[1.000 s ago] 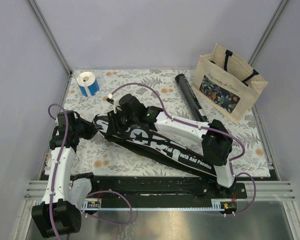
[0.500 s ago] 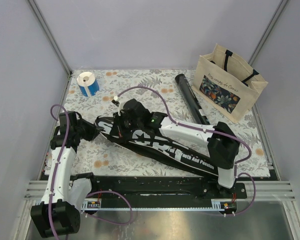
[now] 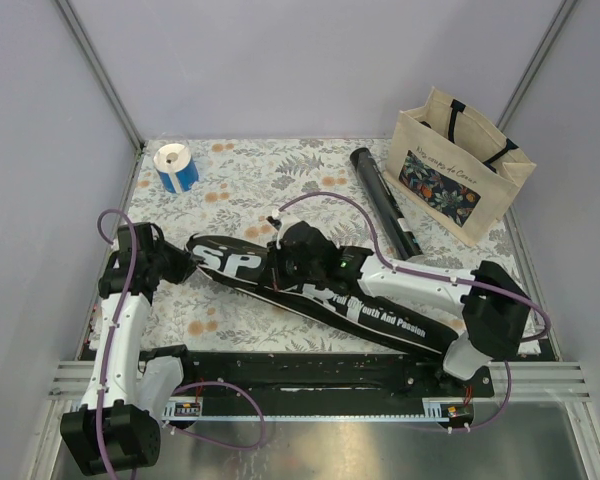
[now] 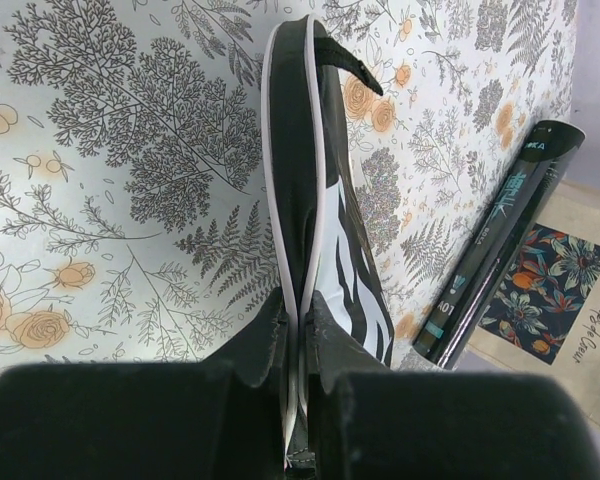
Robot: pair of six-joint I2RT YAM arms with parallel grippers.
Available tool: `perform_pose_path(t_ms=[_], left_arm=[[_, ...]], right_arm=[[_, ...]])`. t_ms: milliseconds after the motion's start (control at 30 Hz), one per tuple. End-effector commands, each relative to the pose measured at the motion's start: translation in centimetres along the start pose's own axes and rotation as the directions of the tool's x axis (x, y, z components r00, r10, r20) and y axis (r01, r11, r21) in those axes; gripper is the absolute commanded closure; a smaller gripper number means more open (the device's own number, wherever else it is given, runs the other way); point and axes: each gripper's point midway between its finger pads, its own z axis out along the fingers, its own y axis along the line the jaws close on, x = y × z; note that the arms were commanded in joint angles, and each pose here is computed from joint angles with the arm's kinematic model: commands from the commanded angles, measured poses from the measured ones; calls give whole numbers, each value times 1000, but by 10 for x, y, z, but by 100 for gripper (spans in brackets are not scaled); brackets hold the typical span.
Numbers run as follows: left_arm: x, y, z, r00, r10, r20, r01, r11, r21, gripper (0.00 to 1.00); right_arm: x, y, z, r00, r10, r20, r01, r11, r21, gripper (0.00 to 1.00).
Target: Pack up the badminton gear
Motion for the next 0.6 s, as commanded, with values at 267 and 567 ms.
perform_pose_path(t_ms=[267,567], left_arm=[[-41,-14,-37,978,-19,208,27,999,-36,100],[-42,-8,-37,975,-16,223,29,998,-53,100]], right_arm=[[34,-128,-60,995,87,43,-98,902,421,100],[37,-177,-98,988,120,99,-154,836,527,100]])
